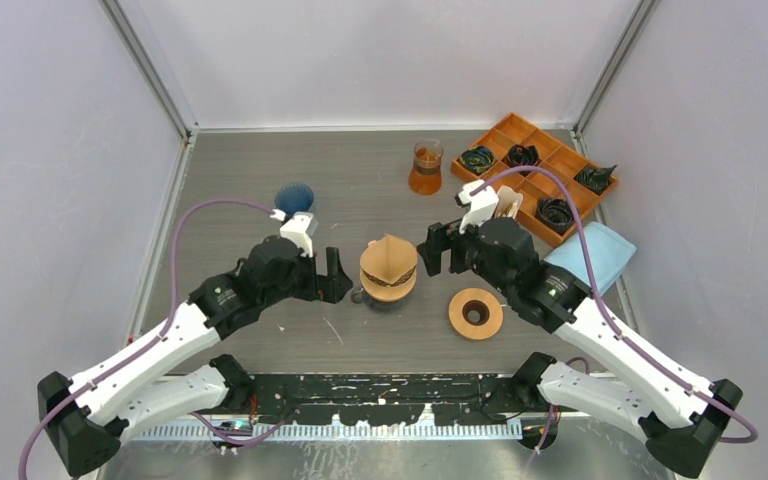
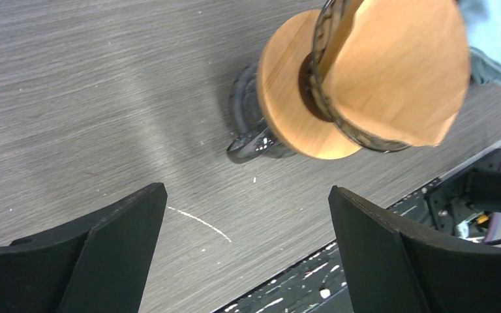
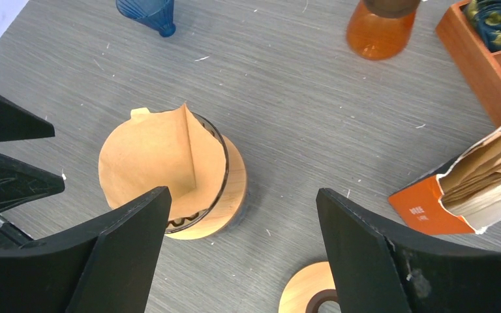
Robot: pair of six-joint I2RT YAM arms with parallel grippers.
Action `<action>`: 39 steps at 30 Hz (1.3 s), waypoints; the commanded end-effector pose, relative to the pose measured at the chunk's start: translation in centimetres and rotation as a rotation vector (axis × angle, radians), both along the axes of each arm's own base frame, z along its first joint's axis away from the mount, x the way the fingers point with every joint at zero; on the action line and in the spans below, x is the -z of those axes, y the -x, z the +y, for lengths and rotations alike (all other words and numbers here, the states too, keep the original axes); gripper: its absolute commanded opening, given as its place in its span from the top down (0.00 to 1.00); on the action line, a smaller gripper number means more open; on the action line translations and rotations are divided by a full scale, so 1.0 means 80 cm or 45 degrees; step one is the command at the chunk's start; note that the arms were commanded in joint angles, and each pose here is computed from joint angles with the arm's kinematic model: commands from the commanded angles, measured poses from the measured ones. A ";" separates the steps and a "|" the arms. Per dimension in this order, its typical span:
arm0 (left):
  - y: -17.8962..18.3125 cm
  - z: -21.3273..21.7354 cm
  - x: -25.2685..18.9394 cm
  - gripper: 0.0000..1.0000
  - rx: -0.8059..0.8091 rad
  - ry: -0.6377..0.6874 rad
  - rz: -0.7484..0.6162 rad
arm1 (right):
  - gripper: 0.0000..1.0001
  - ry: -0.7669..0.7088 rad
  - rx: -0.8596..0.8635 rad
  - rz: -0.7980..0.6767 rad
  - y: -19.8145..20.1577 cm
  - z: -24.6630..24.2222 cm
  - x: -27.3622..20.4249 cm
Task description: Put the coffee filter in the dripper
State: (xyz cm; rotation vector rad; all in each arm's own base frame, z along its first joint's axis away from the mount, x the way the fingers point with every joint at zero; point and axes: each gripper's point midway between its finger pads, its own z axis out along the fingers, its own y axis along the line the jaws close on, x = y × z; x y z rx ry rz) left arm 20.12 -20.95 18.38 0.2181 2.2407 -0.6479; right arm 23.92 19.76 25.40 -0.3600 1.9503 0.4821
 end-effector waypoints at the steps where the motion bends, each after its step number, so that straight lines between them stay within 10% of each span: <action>1: -0.012 0.004 -0.001 0.02 -0.009 0.040 -0.151 | 0.11 -0.059 0.060 -0.149 -0.007 -0.014 -0.032; 20: -0.027 -0.049 0.067 0.12 0.355 -0.024 -0.343 | 0.11 -0.085 0.026 -0.203 0.007 -0.023 -0.034; 39: -0.029 -0.068 0.098 0.53 0.524 -0.057 -0.438 | 0.10 -0.045 0.065 -0.248 0.001 -0.032 -0.039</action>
